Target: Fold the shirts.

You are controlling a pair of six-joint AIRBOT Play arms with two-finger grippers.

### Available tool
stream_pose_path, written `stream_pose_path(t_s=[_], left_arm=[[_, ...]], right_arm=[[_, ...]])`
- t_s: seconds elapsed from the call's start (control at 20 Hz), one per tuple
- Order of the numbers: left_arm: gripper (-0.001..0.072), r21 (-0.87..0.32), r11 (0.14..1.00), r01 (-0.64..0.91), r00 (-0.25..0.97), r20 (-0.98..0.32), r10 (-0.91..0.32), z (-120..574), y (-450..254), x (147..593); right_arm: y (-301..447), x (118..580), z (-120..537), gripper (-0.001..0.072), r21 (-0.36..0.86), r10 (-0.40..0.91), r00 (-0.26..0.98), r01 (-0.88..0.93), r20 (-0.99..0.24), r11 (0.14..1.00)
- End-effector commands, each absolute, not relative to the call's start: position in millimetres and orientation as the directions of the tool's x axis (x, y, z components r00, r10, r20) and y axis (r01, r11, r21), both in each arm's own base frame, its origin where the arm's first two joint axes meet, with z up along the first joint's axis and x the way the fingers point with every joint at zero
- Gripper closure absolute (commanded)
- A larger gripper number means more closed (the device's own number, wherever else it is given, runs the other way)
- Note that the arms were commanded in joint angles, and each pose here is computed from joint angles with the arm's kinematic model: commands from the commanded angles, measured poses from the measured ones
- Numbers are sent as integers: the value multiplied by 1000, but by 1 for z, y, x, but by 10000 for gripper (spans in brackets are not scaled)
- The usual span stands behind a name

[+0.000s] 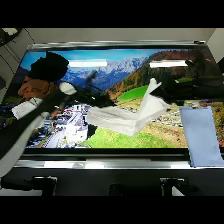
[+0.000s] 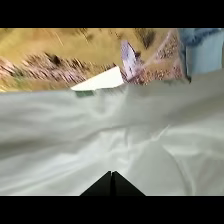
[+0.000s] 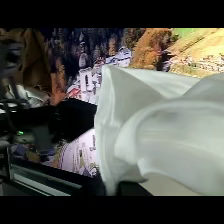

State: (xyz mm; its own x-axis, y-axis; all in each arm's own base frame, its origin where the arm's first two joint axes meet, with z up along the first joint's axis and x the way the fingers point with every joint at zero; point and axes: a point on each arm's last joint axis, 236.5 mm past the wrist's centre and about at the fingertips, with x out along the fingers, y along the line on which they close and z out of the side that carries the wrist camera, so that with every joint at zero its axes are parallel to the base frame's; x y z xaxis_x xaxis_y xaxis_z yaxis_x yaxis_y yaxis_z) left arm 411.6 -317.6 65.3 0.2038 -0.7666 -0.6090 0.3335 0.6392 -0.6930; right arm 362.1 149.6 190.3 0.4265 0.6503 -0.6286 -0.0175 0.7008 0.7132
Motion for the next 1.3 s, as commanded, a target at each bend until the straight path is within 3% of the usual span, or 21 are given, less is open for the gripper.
stream_pose_path(t_s=[0.0,0.2,0.5,0.55,0.65,0.75,0.85,1.0,1.1,1.15,1.25], left_arm=[[681,-551,775,309,489,-607,-626,147,-187,445],[680,-499,834,236,717,-490,-496,239,-88,430],[680,-447,857,256,774,-436,-459,288,-71,382],[680,-444,856,264,773,-433,-463,290,-73,379],[680,-444,852,276,766,-434,-475,289,-79,379],[680,-449,854,261,760,-450,-469,275,-79,385],[679,-457,861,223,739,-497,-455,247,-75,387],[679,-475,862,179,694,-560,-453,208,-73,384],[679,-486,859,162,674,-581,-456,193,-73,382],[679,-488,858,159,670,-585,-457,190,-73,381],[679,-488,858,158,671,-584,-456,190,-73,382]], right_arm=[[213,385,171,661,758,713,387,-53,-585,650],[296,403,117,661,804,767,314,-20,-559,594],[357,425,47,659,871,830,267,182,-490,456],[360,426,41,590,874,836,260,212,-483,438],[367,422,38,-3,885,856,235,200,-460,420],[357,413,39,9,877,859,183,154,-478,455],[317,402,28,10,815,807,118,121,-579,567],[207,389,7,11,586,583,69,158,-810,795],[129,376,-4,22,398,401,28,211,-916,893],[101,366,-12,22,334,350,-16,258,-937,906],[93,343,-35,23,338,390,-87,351,-917,873]])
